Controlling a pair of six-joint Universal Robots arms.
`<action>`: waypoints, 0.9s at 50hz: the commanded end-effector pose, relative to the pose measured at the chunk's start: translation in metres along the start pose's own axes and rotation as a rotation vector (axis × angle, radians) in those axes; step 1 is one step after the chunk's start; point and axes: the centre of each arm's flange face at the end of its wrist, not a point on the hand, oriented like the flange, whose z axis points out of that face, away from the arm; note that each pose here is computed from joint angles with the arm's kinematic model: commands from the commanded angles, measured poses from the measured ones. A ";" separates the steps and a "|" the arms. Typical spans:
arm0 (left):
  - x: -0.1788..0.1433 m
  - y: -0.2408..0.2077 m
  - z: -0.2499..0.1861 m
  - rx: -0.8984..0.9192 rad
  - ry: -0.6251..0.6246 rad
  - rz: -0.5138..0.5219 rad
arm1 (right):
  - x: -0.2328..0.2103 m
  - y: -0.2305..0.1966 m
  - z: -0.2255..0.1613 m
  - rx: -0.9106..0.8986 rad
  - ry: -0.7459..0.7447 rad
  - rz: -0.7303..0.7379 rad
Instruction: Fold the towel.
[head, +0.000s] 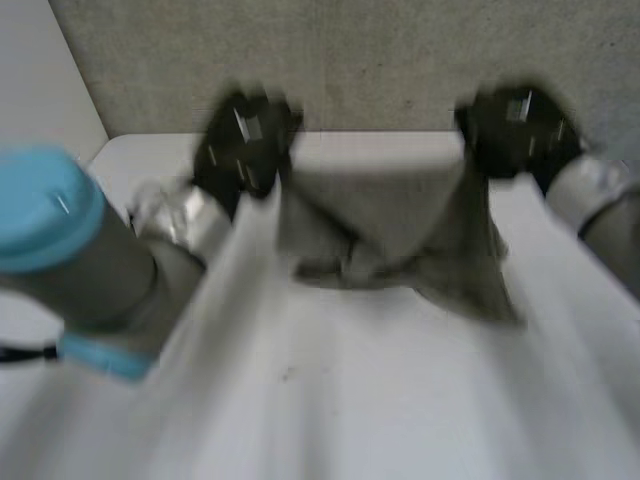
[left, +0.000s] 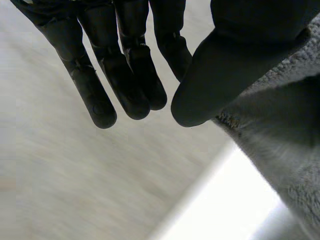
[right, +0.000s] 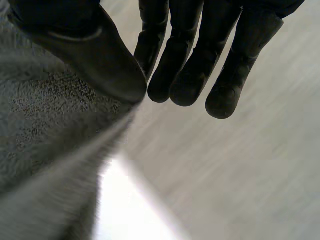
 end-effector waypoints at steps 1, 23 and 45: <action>-0.071 -0.098 0.051 0.359 -0.338 -0.111 | 0.036 -0.115 0.033 0.479 0.220 -0.142; -0.017 0.100 -0.068 -0.403 -0.218 -0.135 | -0.124 0.056 -0.030 -0.324 -0.344 0.089; -0.021 0.113 -0.089 -0.418 -0.199 -0.045 | -0.091 0.087 -0.063 -0.497 -0.117 0.299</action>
